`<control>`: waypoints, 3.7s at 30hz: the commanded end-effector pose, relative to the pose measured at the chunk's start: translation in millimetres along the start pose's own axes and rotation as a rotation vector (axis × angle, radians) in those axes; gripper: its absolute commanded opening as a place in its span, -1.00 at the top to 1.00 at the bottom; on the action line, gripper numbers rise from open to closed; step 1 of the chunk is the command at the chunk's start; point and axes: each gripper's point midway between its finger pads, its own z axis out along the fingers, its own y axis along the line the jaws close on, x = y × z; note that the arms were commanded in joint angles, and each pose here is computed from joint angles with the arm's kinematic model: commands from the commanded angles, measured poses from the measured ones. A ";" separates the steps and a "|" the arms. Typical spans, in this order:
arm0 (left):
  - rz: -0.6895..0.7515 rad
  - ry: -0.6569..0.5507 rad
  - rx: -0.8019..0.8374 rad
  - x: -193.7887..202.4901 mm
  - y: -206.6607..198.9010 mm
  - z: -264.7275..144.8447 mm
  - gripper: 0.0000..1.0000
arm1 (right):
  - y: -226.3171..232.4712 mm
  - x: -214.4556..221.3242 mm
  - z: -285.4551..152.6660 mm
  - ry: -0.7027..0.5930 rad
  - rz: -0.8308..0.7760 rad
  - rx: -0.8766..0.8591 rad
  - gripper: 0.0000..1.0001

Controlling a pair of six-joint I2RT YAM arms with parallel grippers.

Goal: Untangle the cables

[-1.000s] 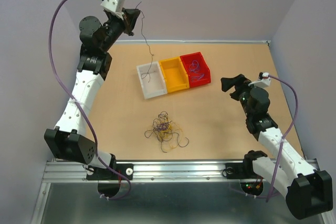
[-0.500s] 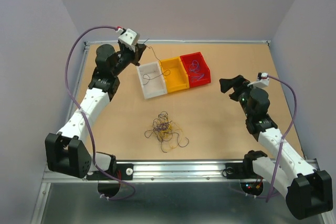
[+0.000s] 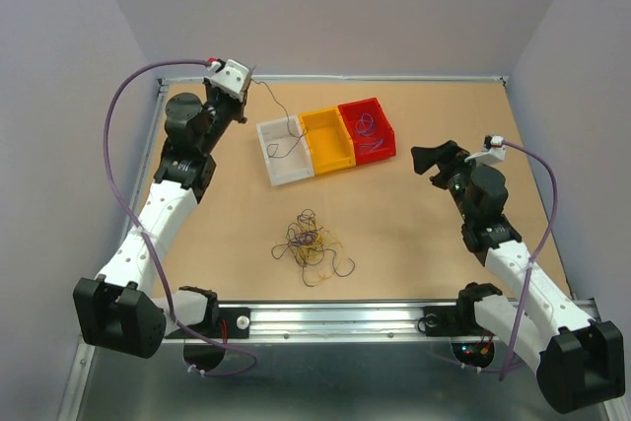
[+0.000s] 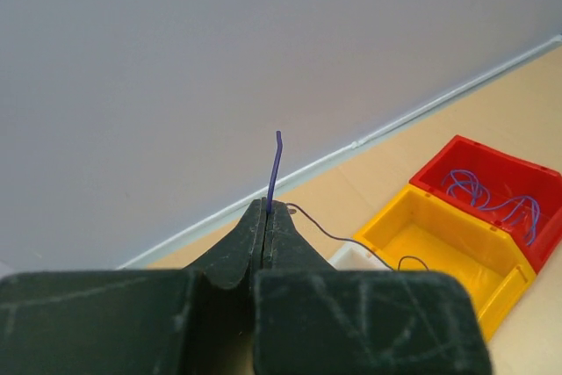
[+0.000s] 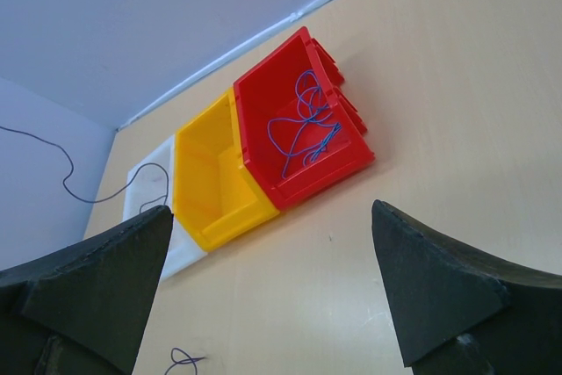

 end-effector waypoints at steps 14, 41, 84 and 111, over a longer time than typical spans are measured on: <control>0.318 0.194 0.230 63.6 -20.5 3.0 1.00 | 8.1 -1.0 -1.1 -0.013 -0.014 -0.061 -1.00; 0.263 0.570 0.315 193.3 -78.9 33.1 1.00 | 12.3 -0.5 -0.6 -0.006 -0.014 -0.081 -1.00; 0.056 0.437 0.660 147.8 -168.5 -55.1 -0.45 | 117.1 155.5 -49.4 0.710 -0.327 -0.564 -0.84; 0.007 0.274 0.798 136.5 -198.9 -93.2 -0.43 | 123.5 238.5 -66.7 0.880 -0.516 -0.531 0.99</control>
